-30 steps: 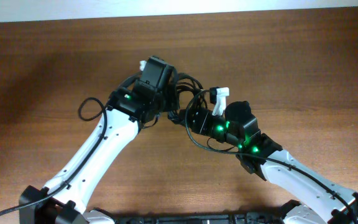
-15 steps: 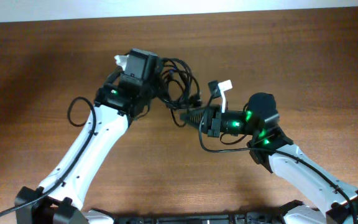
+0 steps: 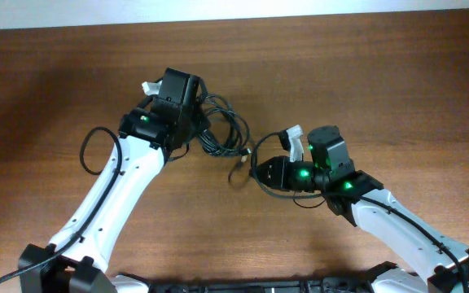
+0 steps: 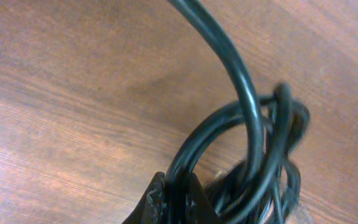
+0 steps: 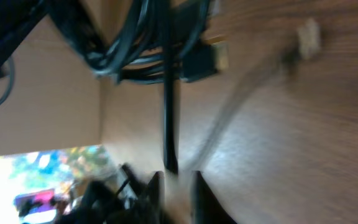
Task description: Untangle cables
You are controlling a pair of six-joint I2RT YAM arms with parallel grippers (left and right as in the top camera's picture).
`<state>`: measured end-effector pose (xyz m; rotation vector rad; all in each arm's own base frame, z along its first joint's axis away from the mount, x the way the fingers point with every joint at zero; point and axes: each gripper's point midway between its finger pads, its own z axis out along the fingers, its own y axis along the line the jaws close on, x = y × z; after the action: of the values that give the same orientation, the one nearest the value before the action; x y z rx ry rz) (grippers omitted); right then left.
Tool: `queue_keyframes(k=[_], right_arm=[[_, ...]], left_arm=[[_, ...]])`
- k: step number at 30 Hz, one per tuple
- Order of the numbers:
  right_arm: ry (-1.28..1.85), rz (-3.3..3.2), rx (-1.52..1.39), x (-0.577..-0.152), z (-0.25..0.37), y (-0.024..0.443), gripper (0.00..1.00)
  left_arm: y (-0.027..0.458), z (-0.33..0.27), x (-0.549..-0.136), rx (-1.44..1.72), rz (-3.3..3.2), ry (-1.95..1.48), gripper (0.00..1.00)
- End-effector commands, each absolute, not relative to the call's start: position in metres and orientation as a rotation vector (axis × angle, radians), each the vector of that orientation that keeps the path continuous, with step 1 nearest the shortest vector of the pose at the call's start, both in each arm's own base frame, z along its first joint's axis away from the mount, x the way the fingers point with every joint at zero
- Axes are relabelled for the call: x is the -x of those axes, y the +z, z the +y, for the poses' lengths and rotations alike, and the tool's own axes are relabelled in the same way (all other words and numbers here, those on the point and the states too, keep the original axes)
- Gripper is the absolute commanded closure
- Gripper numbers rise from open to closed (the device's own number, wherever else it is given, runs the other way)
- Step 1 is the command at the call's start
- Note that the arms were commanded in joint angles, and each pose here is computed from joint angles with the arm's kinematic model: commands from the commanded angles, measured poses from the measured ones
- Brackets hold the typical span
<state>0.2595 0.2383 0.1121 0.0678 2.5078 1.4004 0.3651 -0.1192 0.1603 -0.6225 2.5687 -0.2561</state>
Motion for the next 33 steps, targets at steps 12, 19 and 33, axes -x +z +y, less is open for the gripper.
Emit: queue_keyframes(k=[12,19,33], right_arm=[[1.559,2.400,-0.328,-0.279,0.247,0.143,0.45],[1.628,2.340,-0.504,-0.290,0.248,0.156,0.52],[1.417,2.416,-0.711,-0.295,0.227,0.120,0.54]], left_arm=[[0.159,-0.131,-0.363,0.297,2.633,-0.252,1.00],[0.144,-0.156,-0.360,0.217,2.670,-0.258,1.00],[0.155,-0.211,-0.353,0.088,2.677,-0.606,1.00]])
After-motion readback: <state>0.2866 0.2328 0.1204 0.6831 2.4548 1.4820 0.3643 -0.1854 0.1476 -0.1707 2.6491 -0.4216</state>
